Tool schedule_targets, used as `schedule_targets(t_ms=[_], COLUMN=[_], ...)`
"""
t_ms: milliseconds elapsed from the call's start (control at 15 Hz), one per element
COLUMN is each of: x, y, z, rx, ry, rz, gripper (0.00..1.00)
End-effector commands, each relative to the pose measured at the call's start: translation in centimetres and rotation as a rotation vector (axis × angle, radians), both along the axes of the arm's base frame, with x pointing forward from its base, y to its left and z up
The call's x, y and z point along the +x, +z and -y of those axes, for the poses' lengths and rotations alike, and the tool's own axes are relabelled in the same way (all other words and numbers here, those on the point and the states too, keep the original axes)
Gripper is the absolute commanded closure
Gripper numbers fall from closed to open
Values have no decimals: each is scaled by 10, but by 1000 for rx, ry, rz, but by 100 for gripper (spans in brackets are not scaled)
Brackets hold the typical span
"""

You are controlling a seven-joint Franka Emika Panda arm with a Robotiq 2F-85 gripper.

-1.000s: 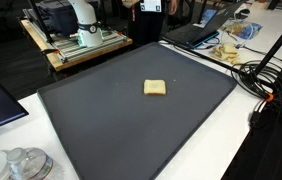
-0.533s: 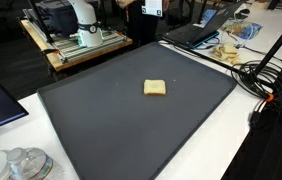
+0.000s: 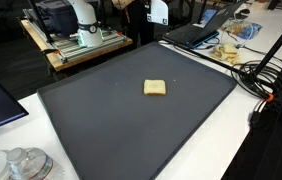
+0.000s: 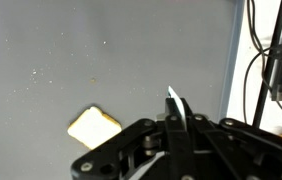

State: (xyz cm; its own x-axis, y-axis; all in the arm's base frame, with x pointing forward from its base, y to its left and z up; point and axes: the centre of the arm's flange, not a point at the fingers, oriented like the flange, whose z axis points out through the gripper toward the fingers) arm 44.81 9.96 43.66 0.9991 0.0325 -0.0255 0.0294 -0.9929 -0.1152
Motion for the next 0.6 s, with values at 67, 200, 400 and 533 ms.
schedule_targets(t_ms=[67, 200, 400, 533], x=[71, 93, 120, 137], y=[-19, -31, -48, -61], z=[12, 18, 22, 23], rx=[-113, -136, -164, -160], ry=[-97, -129, -206, -253], rz=[23, 22, 24, 18], gripper=[99, 99, 99, 99])
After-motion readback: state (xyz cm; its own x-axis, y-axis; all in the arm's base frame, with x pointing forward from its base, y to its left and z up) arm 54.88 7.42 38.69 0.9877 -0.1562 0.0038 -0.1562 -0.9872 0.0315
